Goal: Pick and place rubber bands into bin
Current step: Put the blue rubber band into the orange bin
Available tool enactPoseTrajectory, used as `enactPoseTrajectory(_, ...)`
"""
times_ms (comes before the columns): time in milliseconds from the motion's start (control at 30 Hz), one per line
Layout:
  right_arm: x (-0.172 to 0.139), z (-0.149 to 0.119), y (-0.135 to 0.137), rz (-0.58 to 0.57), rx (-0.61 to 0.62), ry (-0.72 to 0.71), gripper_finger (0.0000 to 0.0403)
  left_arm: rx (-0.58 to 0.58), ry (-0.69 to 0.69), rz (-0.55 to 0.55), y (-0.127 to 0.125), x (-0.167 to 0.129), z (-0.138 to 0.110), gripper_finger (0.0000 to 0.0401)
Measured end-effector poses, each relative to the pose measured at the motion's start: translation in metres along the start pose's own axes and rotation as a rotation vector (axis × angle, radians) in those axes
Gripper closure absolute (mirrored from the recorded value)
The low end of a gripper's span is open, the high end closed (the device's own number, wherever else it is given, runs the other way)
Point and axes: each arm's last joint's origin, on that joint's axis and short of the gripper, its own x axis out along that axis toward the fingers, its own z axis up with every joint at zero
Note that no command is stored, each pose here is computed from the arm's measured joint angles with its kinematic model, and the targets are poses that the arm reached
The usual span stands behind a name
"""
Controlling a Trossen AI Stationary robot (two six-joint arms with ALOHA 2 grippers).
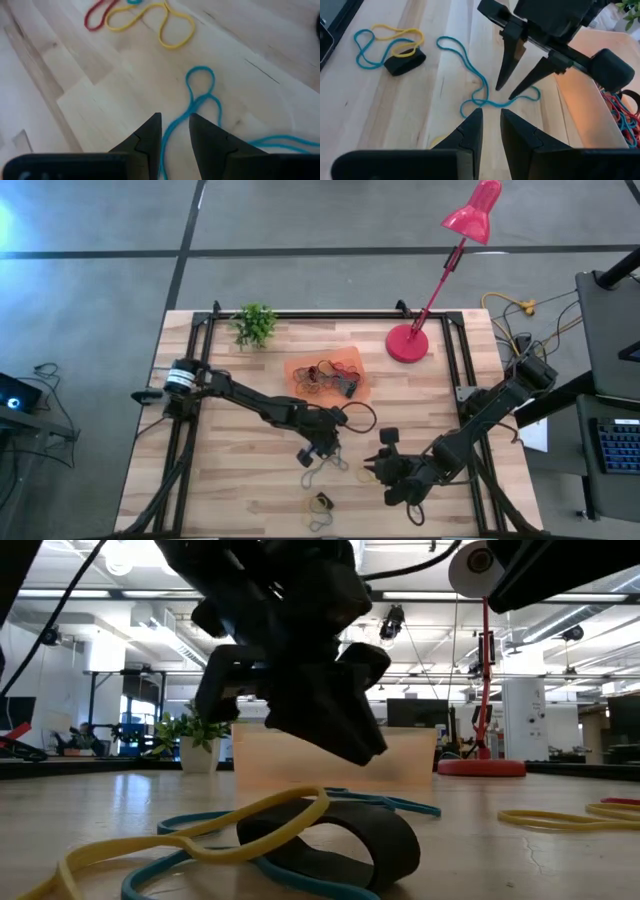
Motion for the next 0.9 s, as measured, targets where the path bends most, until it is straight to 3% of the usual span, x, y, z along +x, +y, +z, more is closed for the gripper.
enactPoseTrajectory(600,-0.004,-0.001,0.003,0.014,0.002,-0.003,0.0346,0.015,0.053,-0.057,0.000,0.029,0.000,0.0318)
enactPoseTrajectory(900,-0.005,0.000,0.003,0.016,0.004,-0.007,0.0346,-0.047,0.102,-0.101,0.005,0.029,-0.001,0.0318)
